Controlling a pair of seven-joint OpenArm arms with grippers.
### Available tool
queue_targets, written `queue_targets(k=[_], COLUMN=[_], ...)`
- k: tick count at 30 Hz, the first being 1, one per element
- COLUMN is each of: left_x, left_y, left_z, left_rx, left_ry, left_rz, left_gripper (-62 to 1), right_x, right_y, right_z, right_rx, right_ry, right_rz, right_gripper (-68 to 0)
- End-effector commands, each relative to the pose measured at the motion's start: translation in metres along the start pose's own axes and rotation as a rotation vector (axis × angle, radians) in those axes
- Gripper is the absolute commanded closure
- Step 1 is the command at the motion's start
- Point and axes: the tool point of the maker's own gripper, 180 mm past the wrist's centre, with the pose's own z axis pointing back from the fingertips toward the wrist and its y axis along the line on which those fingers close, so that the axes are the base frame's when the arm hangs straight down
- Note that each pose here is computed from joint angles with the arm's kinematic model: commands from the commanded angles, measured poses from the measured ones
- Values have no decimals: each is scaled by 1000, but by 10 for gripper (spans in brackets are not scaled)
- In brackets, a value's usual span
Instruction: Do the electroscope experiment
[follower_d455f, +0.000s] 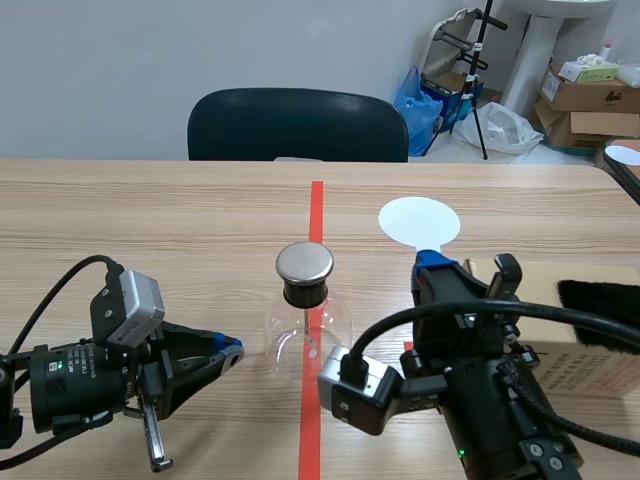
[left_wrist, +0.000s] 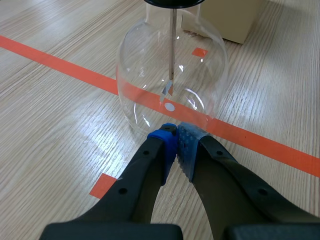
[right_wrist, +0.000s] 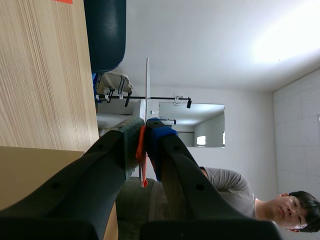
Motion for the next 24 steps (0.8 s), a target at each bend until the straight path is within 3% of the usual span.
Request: queue_targets(k=[1,10,16,24], left_x=[10,11,27,27], left_y=[4,5,5,5], left_z=[-1,-1,0,0], left_rx=[9,13,14,14], left_ry=[-38,-46,-137,-136], left_rz=[-1,4,4,4], left_gripper=[-30,-30,-30,-30], right_x=[-3,-3,-3,-3], right_y=[-12,-12,-12,-12], right_z=[-5,-5,-5,-5], right_rx=[-44,-44,-44,-44], right_ry=[-2,-2,-2,-2], right_rz=[6,6,6,6], right_gripper=[-10,-10,-10,-10])
